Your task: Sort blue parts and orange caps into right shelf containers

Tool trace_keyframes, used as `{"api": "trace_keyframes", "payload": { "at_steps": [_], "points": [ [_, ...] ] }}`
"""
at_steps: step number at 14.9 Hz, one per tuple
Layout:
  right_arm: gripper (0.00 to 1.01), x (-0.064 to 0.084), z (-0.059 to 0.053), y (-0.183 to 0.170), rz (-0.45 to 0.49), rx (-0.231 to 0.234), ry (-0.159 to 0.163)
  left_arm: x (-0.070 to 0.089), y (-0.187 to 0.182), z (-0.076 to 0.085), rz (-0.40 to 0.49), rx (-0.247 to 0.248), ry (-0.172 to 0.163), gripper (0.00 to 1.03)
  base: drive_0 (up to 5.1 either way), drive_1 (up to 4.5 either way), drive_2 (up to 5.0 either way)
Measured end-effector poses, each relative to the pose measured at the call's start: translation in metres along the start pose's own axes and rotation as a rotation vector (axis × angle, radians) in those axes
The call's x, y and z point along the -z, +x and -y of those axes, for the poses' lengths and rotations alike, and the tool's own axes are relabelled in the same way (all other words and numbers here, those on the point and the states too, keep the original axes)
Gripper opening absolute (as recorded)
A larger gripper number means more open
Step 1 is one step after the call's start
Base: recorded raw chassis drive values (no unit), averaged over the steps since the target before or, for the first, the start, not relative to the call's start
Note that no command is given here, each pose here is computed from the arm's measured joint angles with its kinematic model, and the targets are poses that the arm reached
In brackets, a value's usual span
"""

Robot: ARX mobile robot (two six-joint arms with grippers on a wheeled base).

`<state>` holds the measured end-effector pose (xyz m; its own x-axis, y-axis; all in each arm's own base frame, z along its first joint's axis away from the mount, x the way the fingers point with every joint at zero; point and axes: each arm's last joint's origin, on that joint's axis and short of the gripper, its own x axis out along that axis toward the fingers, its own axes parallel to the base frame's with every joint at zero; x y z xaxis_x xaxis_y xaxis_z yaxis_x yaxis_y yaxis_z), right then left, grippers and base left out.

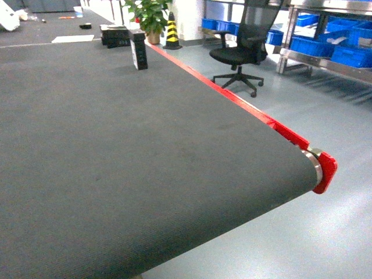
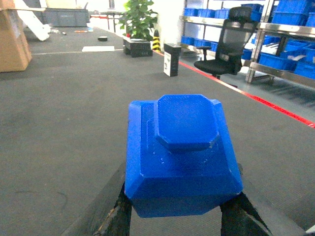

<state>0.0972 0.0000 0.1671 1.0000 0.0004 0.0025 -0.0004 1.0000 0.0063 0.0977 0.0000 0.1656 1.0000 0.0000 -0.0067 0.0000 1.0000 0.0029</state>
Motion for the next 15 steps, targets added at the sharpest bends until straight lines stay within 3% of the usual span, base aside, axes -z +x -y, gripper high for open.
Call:
{"api": "trace_keyframes", "payload": {
  "at_steps": [15],
  "points": [
    [0.44, 0.0, 0.0, 0.0, 0.0, 0.0, 0.0, 0.0, 0.0, 0.0, 0.0, 0.0, 0.0, 0.41, -1.7, -1.73, -1.7]
  ]
}}
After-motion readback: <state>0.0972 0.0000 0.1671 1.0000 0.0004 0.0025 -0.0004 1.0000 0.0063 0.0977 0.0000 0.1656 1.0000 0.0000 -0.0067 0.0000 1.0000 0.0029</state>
